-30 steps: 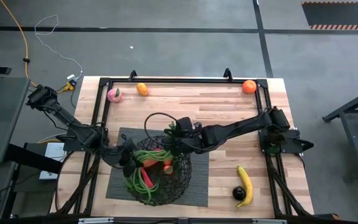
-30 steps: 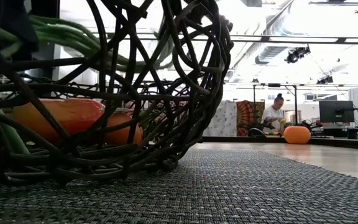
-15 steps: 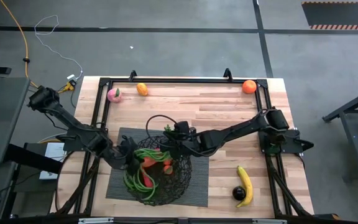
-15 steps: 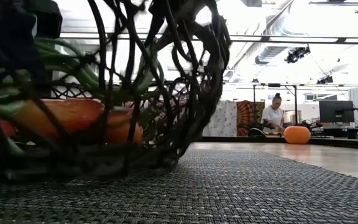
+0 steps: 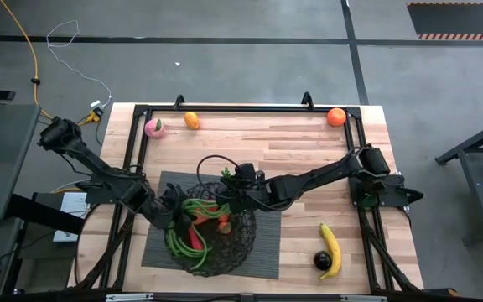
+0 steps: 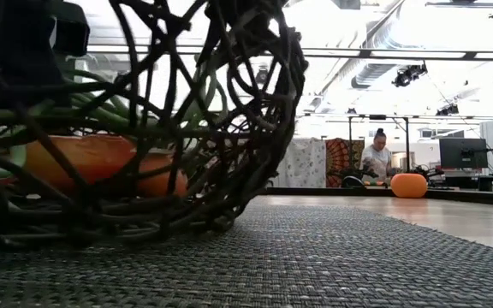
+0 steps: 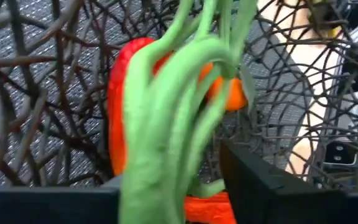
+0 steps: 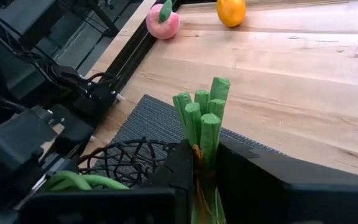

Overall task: Build produce basket
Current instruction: Put the green string beans into the black wire basket

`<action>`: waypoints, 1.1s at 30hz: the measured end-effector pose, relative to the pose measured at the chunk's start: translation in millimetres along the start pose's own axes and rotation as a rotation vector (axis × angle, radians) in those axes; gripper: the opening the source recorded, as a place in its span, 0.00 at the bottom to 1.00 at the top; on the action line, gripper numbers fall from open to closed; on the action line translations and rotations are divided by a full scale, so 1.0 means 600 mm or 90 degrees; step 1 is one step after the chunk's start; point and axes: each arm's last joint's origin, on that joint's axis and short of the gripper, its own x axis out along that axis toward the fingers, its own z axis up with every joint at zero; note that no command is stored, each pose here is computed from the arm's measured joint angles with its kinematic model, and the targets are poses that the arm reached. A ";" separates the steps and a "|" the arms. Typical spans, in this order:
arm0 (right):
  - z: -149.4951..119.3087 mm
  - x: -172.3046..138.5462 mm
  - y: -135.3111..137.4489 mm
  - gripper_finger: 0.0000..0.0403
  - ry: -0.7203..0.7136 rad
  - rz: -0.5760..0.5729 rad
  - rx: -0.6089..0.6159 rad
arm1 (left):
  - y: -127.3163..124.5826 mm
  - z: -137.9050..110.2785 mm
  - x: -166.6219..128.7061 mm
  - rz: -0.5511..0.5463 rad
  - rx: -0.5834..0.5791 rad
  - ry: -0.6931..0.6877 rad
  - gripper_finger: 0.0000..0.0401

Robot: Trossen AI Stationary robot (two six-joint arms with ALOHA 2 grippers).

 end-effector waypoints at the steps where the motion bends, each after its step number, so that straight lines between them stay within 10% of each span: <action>1: 0.000 0.000 0.000 0.06 0.000 0.000 0.000 | 0.000 0.001 -0.002 -0.004 0.005 -0.002 0.36; 9: -0.001 -0.001 0.000 0.06 0.003 0.002 -0.005 | -0.013 0.017 -0.023 -0.030 0.056 -0.017 0.50; 33: -0.003 -0.003 0.002 0.06 0.018 0.010 -0.035 | -0.050 0.085 -0.076 0.046 0.225 -0.015 0.51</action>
